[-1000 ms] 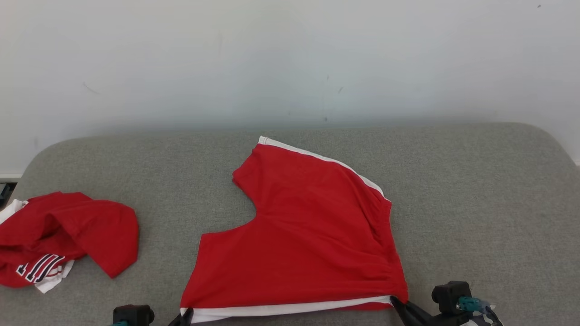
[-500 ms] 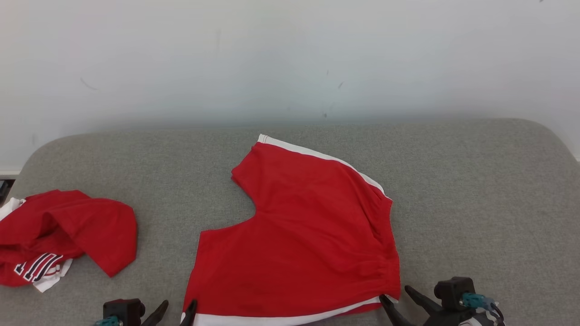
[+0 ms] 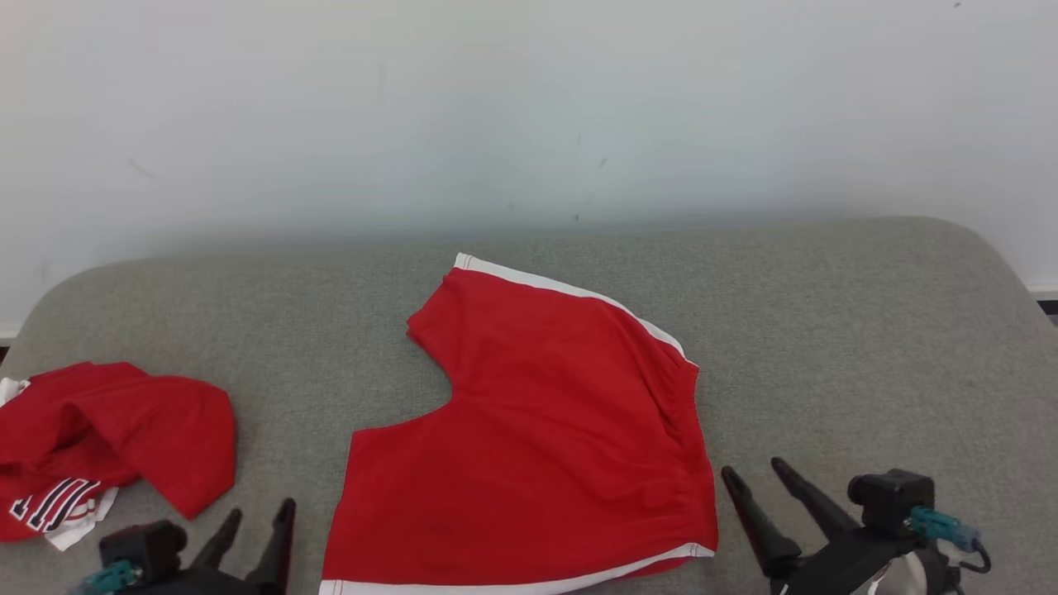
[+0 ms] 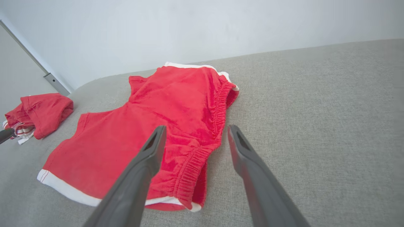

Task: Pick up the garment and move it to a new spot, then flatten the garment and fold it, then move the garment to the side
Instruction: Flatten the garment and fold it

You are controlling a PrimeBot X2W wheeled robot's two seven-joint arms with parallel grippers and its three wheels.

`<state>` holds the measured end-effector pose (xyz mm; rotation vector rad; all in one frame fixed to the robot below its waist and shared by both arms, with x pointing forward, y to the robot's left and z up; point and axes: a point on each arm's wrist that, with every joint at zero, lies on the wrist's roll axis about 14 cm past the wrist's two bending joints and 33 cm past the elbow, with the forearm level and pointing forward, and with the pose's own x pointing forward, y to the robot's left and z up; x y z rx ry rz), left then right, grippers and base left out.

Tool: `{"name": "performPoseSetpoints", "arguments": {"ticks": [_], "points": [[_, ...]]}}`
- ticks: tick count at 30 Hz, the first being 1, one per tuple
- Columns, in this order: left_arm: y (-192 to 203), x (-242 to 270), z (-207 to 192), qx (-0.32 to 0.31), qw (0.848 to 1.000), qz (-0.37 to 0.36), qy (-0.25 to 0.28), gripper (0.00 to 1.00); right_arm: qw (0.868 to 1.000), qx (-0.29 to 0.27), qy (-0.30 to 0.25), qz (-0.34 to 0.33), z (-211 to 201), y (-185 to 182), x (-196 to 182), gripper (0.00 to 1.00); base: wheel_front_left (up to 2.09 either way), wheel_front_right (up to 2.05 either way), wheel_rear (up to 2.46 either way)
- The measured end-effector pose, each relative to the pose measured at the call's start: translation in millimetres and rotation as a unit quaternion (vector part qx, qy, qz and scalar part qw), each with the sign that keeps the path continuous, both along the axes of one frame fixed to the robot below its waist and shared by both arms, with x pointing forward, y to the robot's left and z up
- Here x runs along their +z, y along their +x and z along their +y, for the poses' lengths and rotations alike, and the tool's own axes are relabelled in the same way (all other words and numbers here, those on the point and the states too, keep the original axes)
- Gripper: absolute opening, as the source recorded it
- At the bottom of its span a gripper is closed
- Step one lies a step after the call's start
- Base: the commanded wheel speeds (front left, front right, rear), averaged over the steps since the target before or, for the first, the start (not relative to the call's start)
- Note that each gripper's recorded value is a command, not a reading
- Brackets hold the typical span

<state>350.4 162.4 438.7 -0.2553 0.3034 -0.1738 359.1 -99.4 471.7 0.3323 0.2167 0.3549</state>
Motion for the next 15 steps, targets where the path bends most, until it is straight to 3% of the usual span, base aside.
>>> {"name": "performPoseSetpoints", "arguments": {"ticks": [10,15], "points": [[13.7,14.6,28.7,0.045,0.998,-0.040,0.027,1.00,0.996,-0.068,-0.025,-0.045,-47.1,12.5,22.2,1.00,0.00,0.00,0.00],[9.5,11.3,40.2,0.053,0.996,-0.046,0.059,1.00,0.994,-0.075,-0.044,-0.062,-55.4,11.2,27.1,1.00,0.00,0.00,0.00]]}}
